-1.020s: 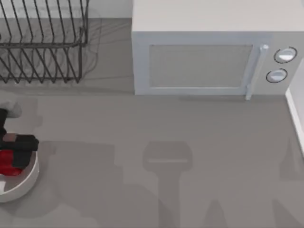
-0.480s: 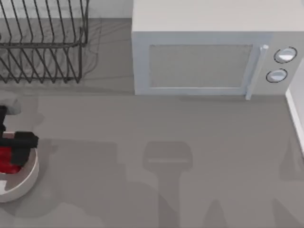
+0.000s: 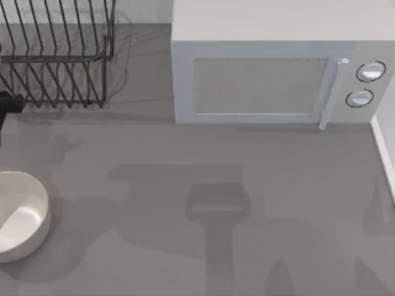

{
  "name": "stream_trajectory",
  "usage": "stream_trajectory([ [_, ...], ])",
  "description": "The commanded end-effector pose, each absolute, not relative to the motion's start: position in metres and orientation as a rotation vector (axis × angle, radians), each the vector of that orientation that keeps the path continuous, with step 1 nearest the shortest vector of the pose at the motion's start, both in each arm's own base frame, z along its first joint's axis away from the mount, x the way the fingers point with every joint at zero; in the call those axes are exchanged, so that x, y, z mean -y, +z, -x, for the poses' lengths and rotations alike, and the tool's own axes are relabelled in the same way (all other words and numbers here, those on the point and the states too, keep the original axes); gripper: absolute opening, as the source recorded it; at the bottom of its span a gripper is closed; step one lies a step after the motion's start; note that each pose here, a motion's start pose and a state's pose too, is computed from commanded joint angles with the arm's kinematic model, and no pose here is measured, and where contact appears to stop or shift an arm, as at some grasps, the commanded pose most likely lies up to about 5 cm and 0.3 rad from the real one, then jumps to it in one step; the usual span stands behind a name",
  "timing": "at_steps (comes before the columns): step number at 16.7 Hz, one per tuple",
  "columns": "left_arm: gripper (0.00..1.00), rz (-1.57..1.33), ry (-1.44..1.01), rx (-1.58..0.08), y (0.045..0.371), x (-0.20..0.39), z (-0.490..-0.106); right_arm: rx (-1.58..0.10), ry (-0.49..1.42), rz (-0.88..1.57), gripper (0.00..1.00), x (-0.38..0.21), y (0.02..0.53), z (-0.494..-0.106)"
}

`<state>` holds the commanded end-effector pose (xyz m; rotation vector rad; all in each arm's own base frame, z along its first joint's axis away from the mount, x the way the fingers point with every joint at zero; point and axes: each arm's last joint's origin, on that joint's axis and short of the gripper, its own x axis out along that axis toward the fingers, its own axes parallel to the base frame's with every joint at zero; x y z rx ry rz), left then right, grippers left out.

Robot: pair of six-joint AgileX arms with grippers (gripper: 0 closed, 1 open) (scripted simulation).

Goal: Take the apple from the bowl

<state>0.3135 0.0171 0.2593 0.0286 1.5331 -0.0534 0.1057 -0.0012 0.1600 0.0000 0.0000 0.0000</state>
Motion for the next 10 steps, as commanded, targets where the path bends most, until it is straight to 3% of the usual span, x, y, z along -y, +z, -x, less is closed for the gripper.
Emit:
stream_trajectory([
  [5,0.00,-0.029,-0.052,-1.518,0.352,-0.016,-0.291,0.000,0.000,0.000,1.00,0.001,0.160,-0.106],
  [10,0.00,-0.030,-0.051,-1.501,0.379,-0.015,-0.276,0.000,0.000,0.000,1.00,0.001,0.160,-0.106],
])
